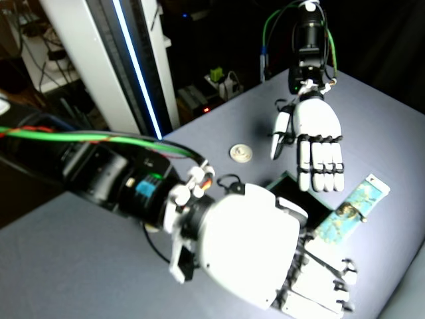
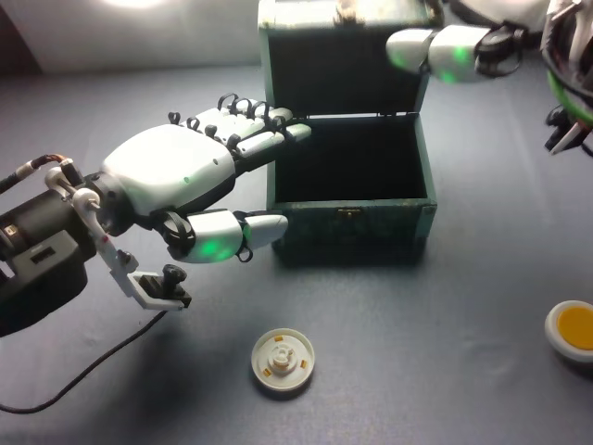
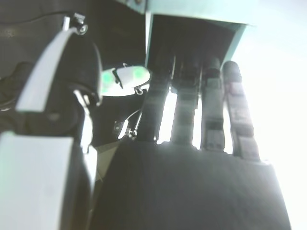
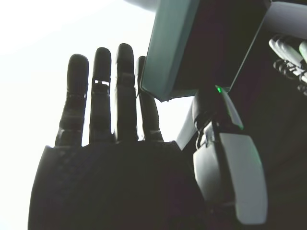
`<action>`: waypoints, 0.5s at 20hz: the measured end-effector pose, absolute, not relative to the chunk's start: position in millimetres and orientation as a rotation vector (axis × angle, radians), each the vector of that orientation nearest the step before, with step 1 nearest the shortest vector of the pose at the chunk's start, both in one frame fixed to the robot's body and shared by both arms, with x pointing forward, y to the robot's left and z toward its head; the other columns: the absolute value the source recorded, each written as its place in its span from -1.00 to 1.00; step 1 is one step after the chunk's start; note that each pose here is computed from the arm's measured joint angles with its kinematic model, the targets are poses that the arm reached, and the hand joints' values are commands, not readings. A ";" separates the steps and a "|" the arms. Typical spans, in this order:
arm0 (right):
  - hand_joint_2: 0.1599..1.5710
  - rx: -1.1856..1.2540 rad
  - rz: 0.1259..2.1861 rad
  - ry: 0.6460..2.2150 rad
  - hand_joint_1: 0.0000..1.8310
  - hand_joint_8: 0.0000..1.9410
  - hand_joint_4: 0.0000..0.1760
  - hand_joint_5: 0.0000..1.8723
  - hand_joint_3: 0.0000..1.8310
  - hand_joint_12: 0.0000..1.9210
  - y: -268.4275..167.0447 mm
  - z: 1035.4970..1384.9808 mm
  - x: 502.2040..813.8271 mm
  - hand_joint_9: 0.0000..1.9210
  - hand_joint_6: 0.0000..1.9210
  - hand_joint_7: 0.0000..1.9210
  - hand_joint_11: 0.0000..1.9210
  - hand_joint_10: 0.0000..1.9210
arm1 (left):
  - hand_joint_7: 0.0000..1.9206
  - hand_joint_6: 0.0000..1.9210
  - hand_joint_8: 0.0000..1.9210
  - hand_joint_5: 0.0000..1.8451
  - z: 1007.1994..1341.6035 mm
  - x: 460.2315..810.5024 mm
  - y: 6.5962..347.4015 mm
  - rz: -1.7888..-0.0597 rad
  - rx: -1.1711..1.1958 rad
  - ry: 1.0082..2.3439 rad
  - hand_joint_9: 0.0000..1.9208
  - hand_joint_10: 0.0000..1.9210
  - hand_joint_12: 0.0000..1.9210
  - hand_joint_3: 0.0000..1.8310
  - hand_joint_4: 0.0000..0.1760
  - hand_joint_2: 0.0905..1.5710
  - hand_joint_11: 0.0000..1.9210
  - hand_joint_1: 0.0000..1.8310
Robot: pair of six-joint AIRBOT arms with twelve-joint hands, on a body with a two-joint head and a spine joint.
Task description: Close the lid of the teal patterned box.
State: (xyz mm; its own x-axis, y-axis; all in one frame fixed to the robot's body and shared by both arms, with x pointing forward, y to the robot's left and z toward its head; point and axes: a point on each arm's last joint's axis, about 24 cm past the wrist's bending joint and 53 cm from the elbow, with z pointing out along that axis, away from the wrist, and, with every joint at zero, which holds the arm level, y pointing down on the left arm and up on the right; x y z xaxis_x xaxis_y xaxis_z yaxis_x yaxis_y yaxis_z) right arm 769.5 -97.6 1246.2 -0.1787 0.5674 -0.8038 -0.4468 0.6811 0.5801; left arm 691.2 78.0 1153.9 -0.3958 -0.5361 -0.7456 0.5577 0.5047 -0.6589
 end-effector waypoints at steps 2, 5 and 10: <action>0.73 0.094 0.908 1.504 -0.80 -0.65 -1.00 -0.67 -1.00 0.94 -96.0 1243.8 764.6 -0.88 -0.45 -0.59 -1.00 0.19 | -0.99 -0.99 -1.00 -0.95 1149.0 691.4 81.5 -1.177 0.000 1.599 -1.00 -1.00 -0.99 -1.00 -0.72 0.76 -0.98 -0.75; 0.71 0.075 0.893 1.503 -0.83 -0.83 -1.00 -0.74 -1.00 0.82 -103.4 1237.2 754.4 -0.86 -0.69 -0.59 -1.00 0.00 | -1.00 -1.00 -1.00 -0.96 1147.7 691.3 84.6 -1.179 -0.018 1.598 -1.00 -1.00 -0.99 -1.00 -0.46 0.76 -1.00 -0.82; 0.76 0.058 0.910 1.488 -0.81 -0.79 -1.00 -0.64 -1.00 0.98 -110.2 1230.5 735.3 -0.78 -0.54 -0.42 -0.98 0.23 | -1.00 -1.00 -1.00 -0.98 1145.0 687.5 89.9 -1.187 -0.036 1.593 -1.00 -1.00 -1.00 -1.00 -0.58 0.75 -1.00 -0.88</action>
State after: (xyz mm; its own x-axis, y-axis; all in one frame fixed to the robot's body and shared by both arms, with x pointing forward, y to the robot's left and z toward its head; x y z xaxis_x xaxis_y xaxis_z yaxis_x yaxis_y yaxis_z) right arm 735.3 -110.2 1230.5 -0.1724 0.5466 -0.8194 -0.4798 0.6799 0.5545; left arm 687.5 89.9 1145.0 -0.4032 -0.5668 -0.7185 0.5264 0.4985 -0.6887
